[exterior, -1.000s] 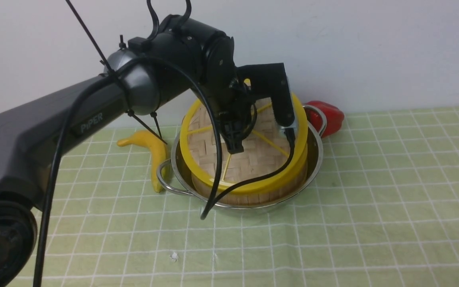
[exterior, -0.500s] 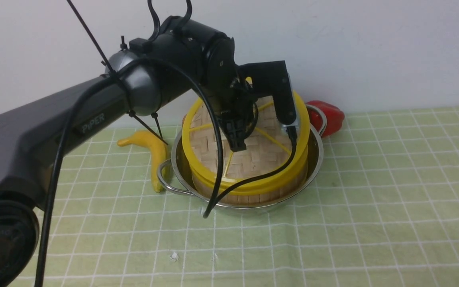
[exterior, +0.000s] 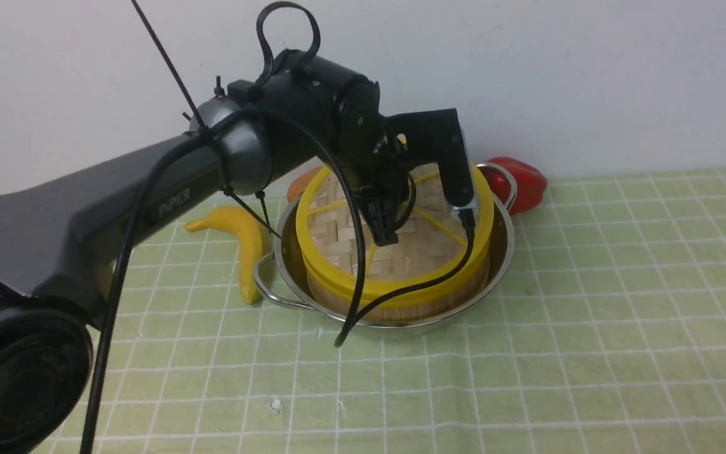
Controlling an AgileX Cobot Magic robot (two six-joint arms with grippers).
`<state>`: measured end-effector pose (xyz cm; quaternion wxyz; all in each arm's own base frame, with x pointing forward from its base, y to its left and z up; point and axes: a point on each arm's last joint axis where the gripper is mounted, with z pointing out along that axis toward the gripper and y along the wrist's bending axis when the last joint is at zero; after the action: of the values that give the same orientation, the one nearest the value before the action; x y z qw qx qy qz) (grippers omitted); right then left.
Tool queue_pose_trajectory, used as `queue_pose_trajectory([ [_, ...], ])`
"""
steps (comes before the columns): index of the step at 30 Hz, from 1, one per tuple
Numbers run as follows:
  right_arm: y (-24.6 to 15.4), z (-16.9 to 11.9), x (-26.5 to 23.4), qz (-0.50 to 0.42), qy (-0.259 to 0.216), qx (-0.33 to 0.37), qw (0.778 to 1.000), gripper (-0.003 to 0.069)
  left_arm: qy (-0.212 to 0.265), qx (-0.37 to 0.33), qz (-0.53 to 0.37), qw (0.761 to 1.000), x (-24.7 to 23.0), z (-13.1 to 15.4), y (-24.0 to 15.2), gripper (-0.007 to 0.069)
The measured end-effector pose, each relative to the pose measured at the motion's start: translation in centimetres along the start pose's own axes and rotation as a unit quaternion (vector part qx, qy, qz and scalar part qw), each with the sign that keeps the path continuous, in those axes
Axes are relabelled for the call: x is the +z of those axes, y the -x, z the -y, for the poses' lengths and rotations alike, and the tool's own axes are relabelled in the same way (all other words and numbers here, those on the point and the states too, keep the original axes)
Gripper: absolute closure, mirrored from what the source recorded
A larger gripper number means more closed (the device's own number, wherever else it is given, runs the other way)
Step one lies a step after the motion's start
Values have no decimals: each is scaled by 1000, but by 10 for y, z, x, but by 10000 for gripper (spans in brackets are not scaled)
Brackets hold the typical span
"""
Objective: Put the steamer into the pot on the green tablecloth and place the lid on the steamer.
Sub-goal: 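Place the yellow bamboo steamer lid onto the steamer in the pot with the left gripper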
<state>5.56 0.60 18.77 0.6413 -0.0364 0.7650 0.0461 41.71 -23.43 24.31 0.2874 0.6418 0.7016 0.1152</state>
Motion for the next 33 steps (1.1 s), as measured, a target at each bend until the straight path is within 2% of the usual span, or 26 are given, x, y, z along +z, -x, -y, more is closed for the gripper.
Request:
queue_pose_trajectory([
  [17,0,0,0,0,0,0,1000,417,-9,-20,2,1000,23,6,0,507],
  [21,0,0,0,0,0,0,1000,417,-6,-38,-1,999,6,1,0,400],
  [22,0,0,0,0,0,0,1000,417,-2,-45,-1,999,-6,-2,0,330],
  [23,0,0,0,0,0,0,1000,417,1,-51,-1,999,-13,-4,0,299],
  [26,0,0,0,0,0,0,1000,417,29,-64,8,997,-48,-15,1,175],
  [27,0,0,0,0,0,0,1000,417,56,-77,18,995,-74,-23,1,116],
  [29,0,0,0,0,0,0,1000,417,96,-123,47,987,-119,-32,1,51],
  [30,0,0,0,0,0,0,1000,417,102,-128,52,985,-127,-34,1,44],
  [32,0,0,0,0,0,0,1000,417,139,-195,95,966,-181,-39,-2,28],
  [33,0,0,0,0,0,0,1000,417,142,-200,98,964,-185,-40,-3,29],
])
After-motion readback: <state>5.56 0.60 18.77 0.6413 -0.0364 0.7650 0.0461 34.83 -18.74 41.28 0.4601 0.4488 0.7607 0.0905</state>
